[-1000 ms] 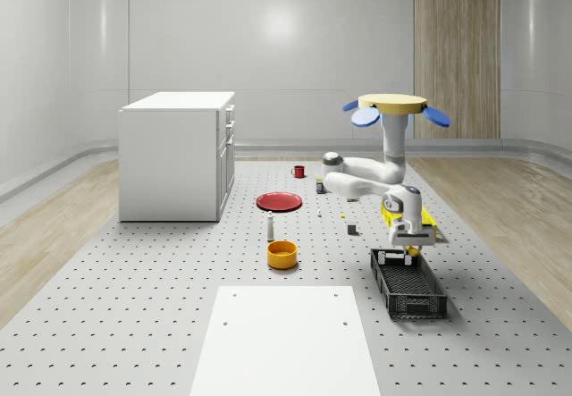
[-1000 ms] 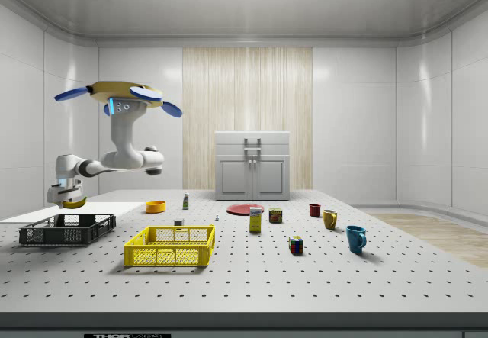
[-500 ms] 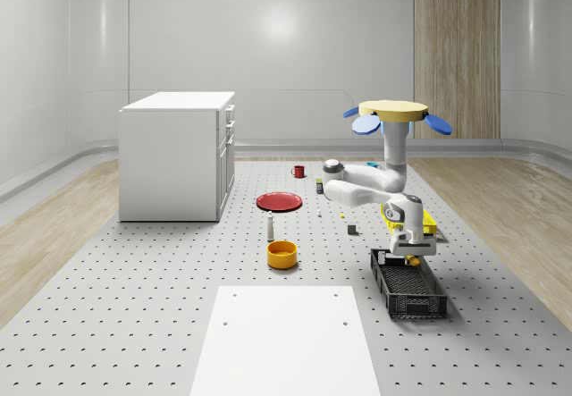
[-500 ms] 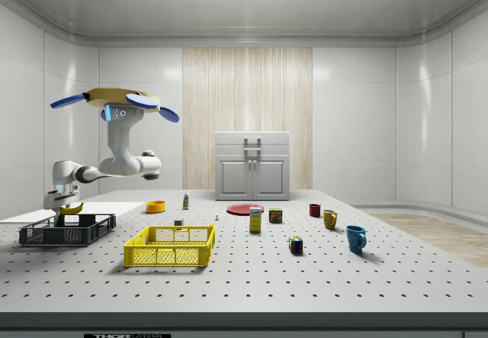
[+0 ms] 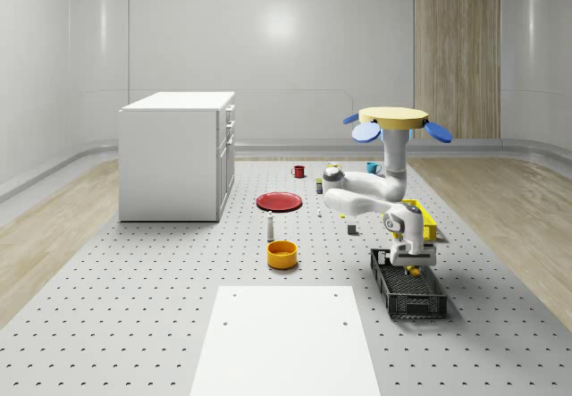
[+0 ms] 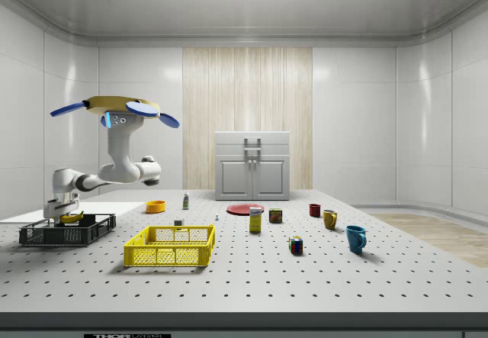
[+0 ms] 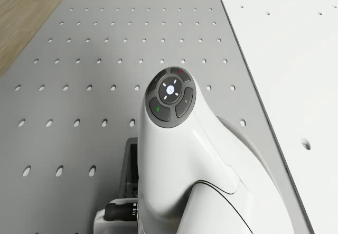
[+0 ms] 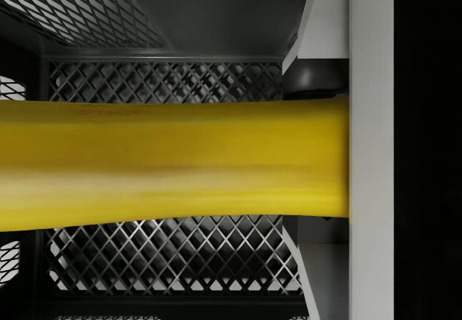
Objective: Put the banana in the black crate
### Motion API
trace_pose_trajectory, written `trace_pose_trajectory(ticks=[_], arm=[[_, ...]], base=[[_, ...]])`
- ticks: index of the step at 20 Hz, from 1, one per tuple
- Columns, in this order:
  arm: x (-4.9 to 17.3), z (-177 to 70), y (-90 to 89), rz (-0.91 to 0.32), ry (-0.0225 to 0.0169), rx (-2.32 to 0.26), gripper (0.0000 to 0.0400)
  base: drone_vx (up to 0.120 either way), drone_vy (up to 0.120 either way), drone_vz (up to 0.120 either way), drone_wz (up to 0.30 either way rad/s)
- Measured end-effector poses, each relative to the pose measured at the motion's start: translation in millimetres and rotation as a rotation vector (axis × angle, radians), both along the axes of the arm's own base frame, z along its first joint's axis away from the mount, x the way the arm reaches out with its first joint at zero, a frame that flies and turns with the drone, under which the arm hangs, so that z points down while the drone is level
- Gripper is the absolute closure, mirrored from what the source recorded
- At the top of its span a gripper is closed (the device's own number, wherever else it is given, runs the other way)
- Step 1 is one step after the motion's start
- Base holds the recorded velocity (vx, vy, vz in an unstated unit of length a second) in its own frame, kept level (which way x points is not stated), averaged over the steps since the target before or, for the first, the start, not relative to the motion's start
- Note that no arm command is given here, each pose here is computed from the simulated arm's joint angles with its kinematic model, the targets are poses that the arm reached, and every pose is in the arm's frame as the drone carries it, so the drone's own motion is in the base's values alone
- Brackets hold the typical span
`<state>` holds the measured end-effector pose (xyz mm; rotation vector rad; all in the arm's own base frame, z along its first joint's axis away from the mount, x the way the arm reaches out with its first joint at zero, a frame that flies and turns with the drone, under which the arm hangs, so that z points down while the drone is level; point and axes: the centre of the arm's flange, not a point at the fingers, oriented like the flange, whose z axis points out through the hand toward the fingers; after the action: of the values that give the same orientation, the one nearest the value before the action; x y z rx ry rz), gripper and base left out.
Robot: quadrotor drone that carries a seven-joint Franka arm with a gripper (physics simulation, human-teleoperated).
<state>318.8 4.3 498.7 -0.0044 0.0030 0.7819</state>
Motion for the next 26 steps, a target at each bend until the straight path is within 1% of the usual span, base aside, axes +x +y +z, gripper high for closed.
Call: trace_pose_trajectory(ticks=[7, 14, 15, 16, 17, 19, 22, 26], arm=[[0.0, 20.9, 8.4, 0.000, 0.0000, 0.000, 0.0207], [0.0, 39.7, 11.2, 0.000, 0.0001, 0.000, 0.0207], [0.0, 41.0, 11.3, 0.001, -0.0003, 0.001, 0.0163], [0.0, 42.0, 11.3, 0.001, -0.0007, 0.002, 0.0127], [0.0, 42.8, 11.4, 0.002, -0.0010, 0.002, 0.0099], [0.3, 43.4, 13.5, -0.016, -0.0019, 0.006, 0.0059], [0.1, 37.4, 12.7, -0.009, -0.0022, 0.007, 0.0028], [0.0, 30.8, 12.1, -0.002, -0.0024, 0.007, 0.0010]], base=[[0.000, 0.000, 0.000, 0.000], [0.000, 0.000, 0.000, 0.000], [0.000, 0.000, 0.000, 0.000], [0.000, 0.000, 0.000, 0.000], [0.000, 0.000, 0.000, 0.000], [0.000, 0.000, 0.000, 0.000], [0.000, 0.000, 0.000, 0.000], [0.000, 0.000, 0.000, 0.000]])
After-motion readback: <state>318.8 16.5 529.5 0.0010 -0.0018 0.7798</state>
